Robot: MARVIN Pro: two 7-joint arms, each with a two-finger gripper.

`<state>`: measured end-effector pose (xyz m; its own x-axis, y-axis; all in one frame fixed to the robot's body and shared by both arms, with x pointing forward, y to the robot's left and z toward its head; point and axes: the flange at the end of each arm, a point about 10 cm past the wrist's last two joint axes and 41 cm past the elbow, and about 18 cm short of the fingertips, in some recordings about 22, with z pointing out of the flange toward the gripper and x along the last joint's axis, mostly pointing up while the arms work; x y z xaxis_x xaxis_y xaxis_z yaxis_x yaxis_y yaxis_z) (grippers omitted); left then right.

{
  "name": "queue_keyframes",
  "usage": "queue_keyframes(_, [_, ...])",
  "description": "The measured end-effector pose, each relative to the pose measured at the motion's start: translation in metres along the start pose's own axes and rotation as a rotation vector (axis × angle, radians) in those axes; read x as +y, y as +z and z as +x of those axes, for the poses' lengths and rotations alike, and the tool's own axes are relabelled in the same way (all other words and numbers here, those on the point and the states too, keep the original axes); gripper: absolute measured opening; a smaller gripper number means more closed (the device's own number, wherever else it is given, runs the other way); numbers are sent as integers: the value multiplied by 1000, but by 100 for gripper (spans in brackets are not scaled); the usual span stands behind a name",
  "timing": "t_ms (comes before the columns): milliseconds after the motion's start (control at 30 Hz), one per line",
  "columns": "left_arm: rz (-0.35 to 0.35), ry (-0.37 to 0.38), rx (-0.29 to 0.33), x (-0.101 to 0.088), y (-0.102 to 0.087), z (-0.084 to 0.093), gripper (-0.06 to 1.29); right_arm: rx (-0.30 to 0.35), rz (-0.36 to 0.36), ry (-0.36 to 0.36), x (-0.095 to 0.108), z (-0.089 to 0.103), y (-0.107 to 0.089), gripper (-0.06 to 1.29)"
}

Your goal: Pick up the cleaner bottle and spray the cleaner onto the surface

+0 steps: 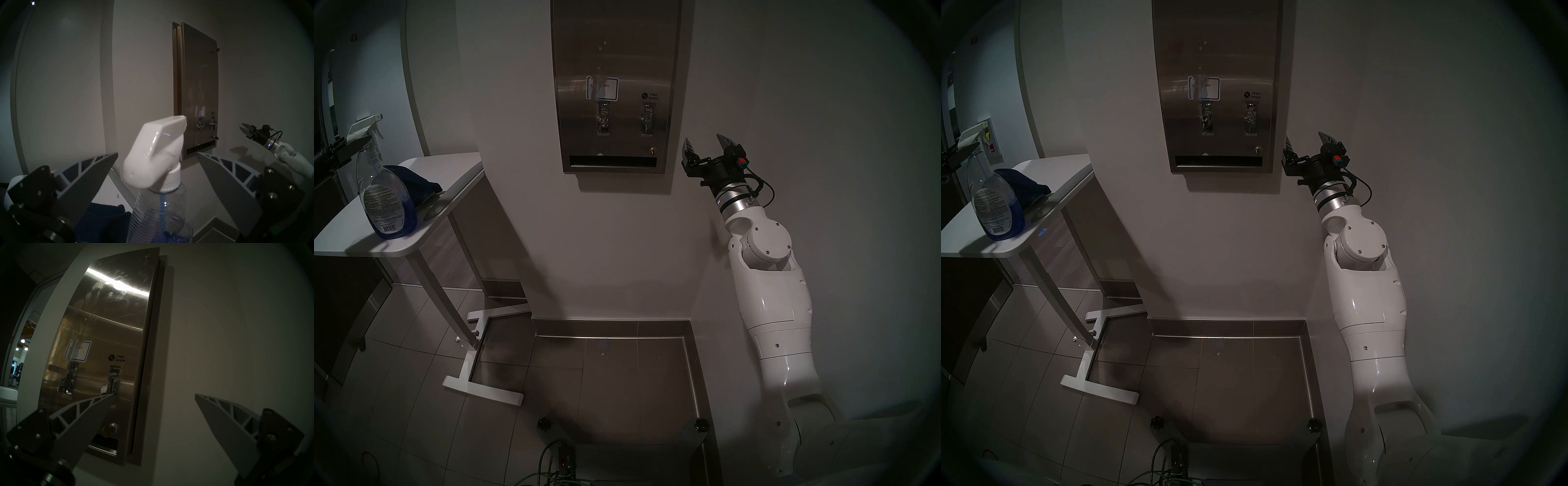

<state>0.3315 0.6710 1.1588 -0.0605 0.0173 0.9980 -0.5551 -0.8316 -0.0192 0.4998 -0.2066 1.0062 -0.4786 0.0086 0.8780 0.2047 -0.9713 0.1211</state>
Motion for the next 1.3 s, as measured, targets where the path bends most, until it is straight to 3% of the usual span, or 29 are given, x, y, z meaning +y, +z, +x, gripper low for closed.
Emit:
queue_keyframes(600, [-2,-126,-57,-2,6,-14,126,0,0,0,0,0,0,123])
queue_keyframes(1300, [64,-238,-96,-10,13,-33,126,-1,-1,0,0,0,0,123])
